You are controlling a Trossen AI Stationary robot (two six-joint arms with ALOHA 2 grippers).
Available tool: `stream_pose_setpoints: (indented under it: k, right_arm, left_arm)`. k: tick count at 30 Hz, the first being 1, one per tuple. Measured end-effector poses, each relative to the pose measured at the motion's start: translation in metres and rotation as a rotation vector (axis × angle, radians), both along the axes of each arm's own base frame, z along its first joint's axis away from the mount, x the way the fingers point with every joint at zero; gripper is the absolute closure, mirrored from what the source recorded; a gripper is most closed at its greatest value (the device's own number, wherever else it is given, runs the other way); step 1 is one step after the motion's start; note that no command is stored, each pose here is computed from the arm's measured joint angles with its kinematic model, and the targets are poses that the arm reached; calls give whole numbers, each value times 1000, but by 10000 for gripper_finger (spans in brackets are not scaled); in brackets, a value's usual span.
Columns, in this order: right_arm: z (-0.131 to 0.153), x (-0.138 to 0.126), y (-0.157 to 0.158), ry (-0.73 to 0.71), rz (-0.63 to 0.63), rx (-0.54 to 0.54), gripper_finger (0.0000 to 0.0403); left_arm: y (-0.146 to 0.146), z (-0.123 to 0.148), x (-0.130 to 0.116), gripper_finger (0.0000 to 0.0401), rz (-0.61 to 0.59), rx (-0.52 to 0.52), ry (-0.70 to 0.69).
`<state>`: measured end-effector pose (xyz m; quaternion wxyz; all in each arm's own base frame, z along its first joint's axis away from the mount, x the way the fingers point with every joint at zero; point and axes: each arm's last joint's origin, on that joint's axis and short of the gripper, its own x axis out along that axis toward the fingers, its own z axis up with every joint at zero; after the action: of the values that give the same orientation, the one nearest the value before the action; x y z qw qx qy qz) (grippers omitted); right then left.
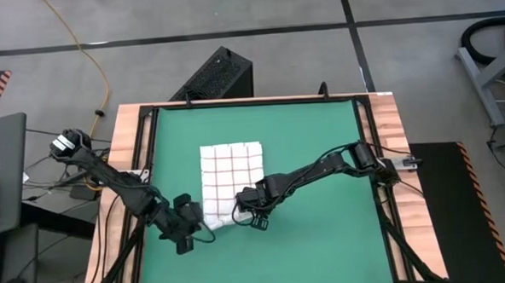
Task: Roll towel into tight, uniform cylinder
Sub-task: Roll the white patterned towel
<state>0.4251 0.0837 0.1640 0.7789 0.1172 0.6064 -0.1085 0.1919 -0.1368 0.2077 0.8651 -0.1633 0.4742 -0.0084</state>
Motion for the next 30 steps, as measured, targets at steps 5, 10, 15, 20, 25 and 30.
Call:
stream_pose_setpoints:
  k: [5,10,15,20,25,30]
  right_arm:
    - [0,1,0,-9,0,1,398]
    - [0,1,-2,-8,1,3,398]
    - [0,1,-2,-6,10,4,398]
    - [0,2,-4,-7,18,12,398]
    - [0,2,-5,-4,15,16,398]
    - [0,2,-7,-2,15,20,398]
  left_arm:
    - [-1,1,-2,401,14,25,-2]
    - [-20,15,5,401,-84,47,-237]
    - [-25,1,14,401,-160,127,-242]
    - [-17,-11,21,401,-144,270,-203]
    - [-3,-21,31,401,-86,344,-155]
    - [3,-32,35,401,-55,370,-85]
